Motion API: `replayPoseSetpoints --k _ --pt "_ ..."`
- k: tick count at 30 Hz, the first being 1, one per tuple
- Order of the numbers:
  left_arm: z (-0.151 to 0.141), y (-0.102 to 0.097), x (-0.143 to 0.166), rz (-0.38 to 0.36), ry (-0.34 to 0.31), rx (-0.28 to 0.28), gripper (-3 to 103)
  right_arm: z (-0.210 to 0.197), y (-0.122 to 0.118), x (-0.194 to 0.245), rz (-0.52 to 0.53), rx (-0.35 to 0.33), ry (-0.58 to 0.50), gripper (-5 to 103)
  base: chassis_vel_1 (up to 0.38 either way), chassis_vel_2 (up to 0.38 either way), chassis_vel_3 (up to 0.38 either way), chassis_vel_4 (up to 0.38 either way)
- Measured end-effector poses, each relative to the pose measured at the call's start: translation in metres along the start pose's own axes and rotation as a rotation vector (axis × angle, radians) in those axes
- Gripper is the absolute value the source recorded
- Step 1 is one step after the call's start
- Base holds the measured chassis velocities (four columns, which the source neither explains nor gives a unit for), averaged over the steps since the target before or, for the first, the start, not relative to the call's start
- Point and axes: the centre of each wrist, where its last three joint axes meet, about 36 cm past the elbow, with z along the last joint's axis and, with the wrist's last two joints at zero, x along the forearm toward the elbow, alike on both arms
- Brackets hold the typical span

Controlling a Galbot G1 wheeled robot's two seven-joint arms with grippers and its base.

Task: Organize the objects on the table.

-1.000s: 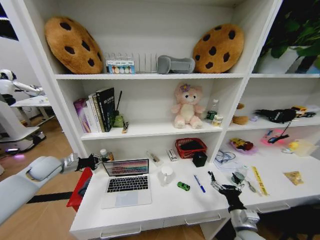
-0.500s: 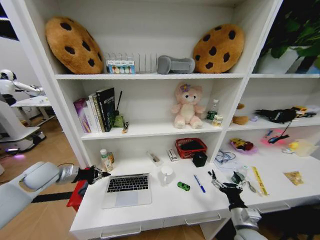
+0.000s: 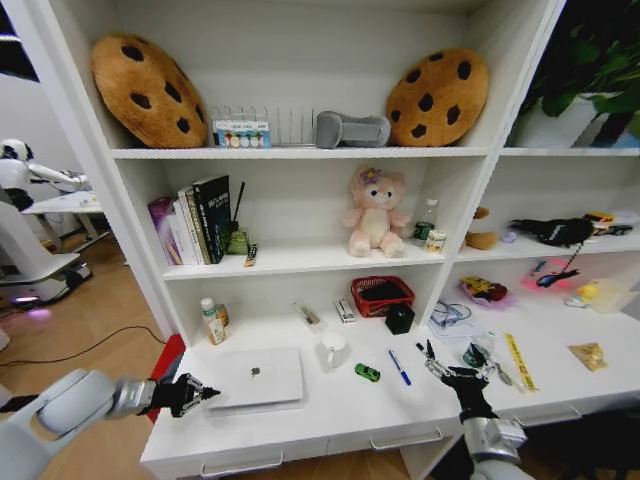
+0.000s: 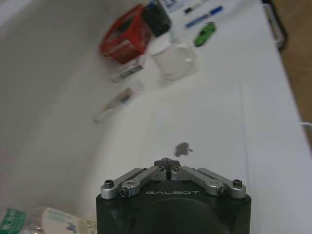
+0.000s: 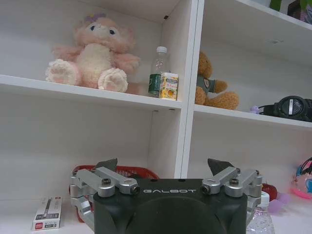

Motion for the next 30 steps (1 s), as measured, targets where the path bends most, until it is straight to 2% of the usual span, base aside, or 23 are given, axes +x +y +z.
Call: replayPoseSetpoints --k 1,2,3,4,5,6,7,8,9,10,11,12,13,14,15,17,18,21,23,24,26,29,30 --pt "0.001 -0.002 0.0 -0.017 -0.003 0.011 0 0.0 0.0 0.0 0.001 0.0 0.001 100 0.0 0.0 0.0 0.0" --pt "0.007 -0.019 -0.005 -0.145 -0.02 0.115 0 -0.001 0.001 -0.002 0.009 -0.005 0.006 100 0.0 0.0 0.0 0.0" --pt "0.012 -0.032 -0.008 -0.216 -0.027 0.178 0 -0.003 0.001 -0.004 0.011 -0.016 0.011 100 0.0 0.0 0.0 0.0" --pt "0.012 -0.032 -0.008 -0.216 -0.027 0.178 0 -0.003 0.001 -0.004 0.011 -0.016 0.011 100 0.0 0.0 0.0 0.0" --pt "0.019 -0.053 -0.012 -0.328 -0.03 0.262 0 -0.005 0.0 -0.007 0.012 -0.03 0.02 100 0.0 0.0 0.0 0.0" --pt "0.021 -0.065 -0.014 -0.412 -0.03 0.313 0 -0.008 -0.001 -0.011 0.015 -0.037 0.027 100 0.0 0.0 0.0 0.0" --pt "0.021 -0.065 -0.014 -0.412 -0.03 0.313 0 -0.008 -0.001 -0.011 0.015 -0.037 0.027 100 0.0 0.0 0.0 0.0" --pt "0.022 -0.074 -0.016 -0.505 -0.024 0.365 0 -0.01 -0.002 -0.015 0.021 -0.038 0.036 100 0.0 0.0 0.0 0.0" --pt "0.019 -0.086 -0.019 -0.647 -0.027 0.447 12 -0.014 -0.004 -0.021 0.029 -0.026 0.052 100 0.0 0.0 0.0 0.0" --pt "0.019 -0.086 -0.019 -0.647 -0.027 0.447 12 -0.014 -0.004 -0.021 0.029 -0.026 0.052 100 0.0 0.0 0.0 0.0" --pt "0.013 -0.093 -0.023 -0.768 -0.03 0.512 16 -0.016 -0.006 -0.026 0.032 -0.013 0.063 100 0.0 0.0 0.0 0.0" --pt "0.008 -0.096 -0.023 -0.85 -0.018 0.557 22 -0.018 -0.007 -0.028 0.033 -0.006 0.073 100 0.0 0.0 0.0 0.0" --pt "0.008 -0.096 -0.023 -0.85 -0.018 0.557 22 -0.018 -0.007 -0.028 0.033 -0.006 0.073 100 0.0 0.0 0.0 0.0" --pt "-0.001 -0.096 -0.022 -0.932 0.001 0.612 28 -0.018 -0.008 -0.029 0.036 -0.001 0.085 100 0.0 0.0 0.0 0.0" --pt "-0.001 -0.096 -0.022 -0.932 0.001 0.612 28 -0.018 -0.008 -0.029 0.036 -0.001 0.085 100 0.0 0.0 0.0 0.0" --pt "-0.028 -0.09 -0.013 -1.041 0.014 0.748 38 -0.018 -0.006 -0.024 0.029 0.004 0.103 100 0.0 0.0 0.0 0.0" --pt "-0.038 -0.087 -0.007 -1.059 0.005 0.776 43 -0.019 -0.005 -0.021 0.021 0.006 0.103 100 0.0 0.0 0.0 0.0" --pt "-0.046 -0.085 -0.002 -1.069 -0.004 0.793 49 -0.021 -0.003 -0.019 0.014 0.006 0.1 100 0.0 0.0 0.0 0.0" --pt "-0.069 -0.08 0.006 -1.11 -0.028 0.845 60 -0.026 0.0 -0.015 0.019 0.012 0.086 100 0.0 0.0 0.0 0.0" --pt "-0.069 -0.08 0.006 -1.11 -0.028 0.845 60 -0.026 0.0 -0.015 0.019 0.012 0.086 100 0.0 0.0 0.0 0.0" --pt "-0.088 -0.082 0.012 -1.1 -0.05 0.917 71 -0.029 0.001 -0.014 0.029 0.037 0.044 100 0.0 0.0 0.0 0.0" --pt "-0.104 -0.09 0.02 -1.083 -0.054 0.952 81 -0.031 0.001 -0.014 0.031 0.069 0.021 100 0.0 0.0 0.0 0.0" --pt "-0.104 -0.09 0.02 -1.083 -0.054 0.952 81 -0.031 0.001 -0.014 0.031 0.069 0.021 100 0.0 0.0 0.0 0.0"
